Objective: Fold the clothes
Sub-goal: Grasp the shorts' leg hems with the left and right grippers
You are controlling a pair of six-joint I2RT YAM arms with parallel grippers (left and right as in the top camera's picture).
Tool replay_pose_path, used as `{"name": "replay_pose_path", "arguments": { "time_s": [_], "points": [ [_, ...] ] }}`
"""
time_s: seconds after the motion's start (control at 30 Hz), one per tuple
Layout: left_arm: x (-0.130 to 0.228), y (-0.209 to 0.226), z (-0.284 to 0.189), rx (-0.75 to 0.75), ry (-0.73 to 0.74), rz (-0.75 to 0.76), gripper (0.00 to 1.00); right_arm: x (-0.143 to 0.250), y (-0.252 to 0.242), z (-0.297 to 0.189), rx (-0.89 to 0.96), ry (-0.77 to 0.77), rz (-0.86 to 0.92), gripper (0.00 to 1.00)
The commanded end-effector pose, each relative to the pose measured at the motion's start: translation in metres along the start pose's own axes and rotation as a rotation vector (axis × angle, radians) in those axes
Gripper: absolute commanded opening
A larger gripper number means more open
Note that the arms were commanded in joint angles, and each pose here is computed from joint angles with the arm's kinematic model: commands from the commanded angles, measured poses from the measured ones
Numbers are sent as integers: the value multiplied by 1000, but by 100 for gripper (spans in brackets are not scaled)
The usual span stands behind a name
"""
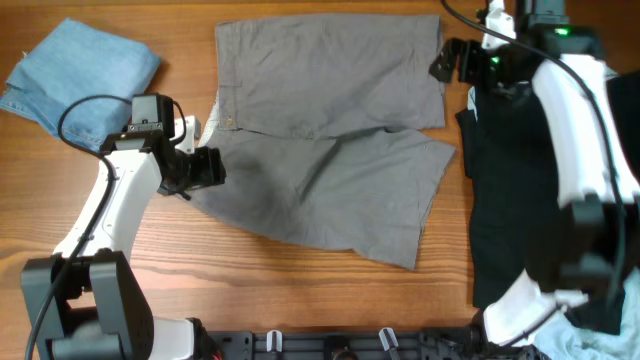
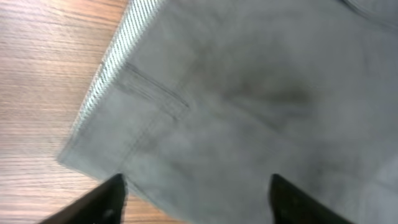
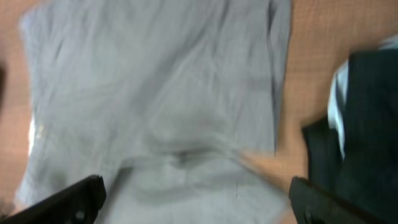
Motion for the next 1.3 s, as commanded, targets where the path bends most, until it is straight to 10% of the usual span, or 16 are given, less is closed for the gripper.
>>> {"name": "replay_pose_path", "arguments": {
  "time_s": [0.0,0.23,0.47,0.83,0.93,0.97,1.27],
  "points": [
    [-2,24,4,-133,3,-31,78,42,42,-52,-18,8,-176,99],
    [35,65,55,-111,200,-307,58,127,46,-60,158,196,-29,99],
    [36,62,77,-49,222,-322,4,225,-29,36,288,483,245,88],
    [33,35,74,131,218,-277,4,333,-74,88,234,664,507,71],
    [33,35,74,136,218,-279,4,333,-77,95,222,635,503,36],
    [33,35,74,135,220,-279,4,327,-84,96,259,598,492,4],
    [37,56,62,122,201,-350,4,307,-112,80,446,527,502,5]
  ]
}}
Point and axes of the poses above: each gripper's point midway between its finger pads, its own z axis out along the fingers, its own y axis along the line the jaws close on, x = y × z, the point moved 2 cm from there along -z, back along the fingers, and after that the axes turned 12 degrees about z, right-handed, at the moved point
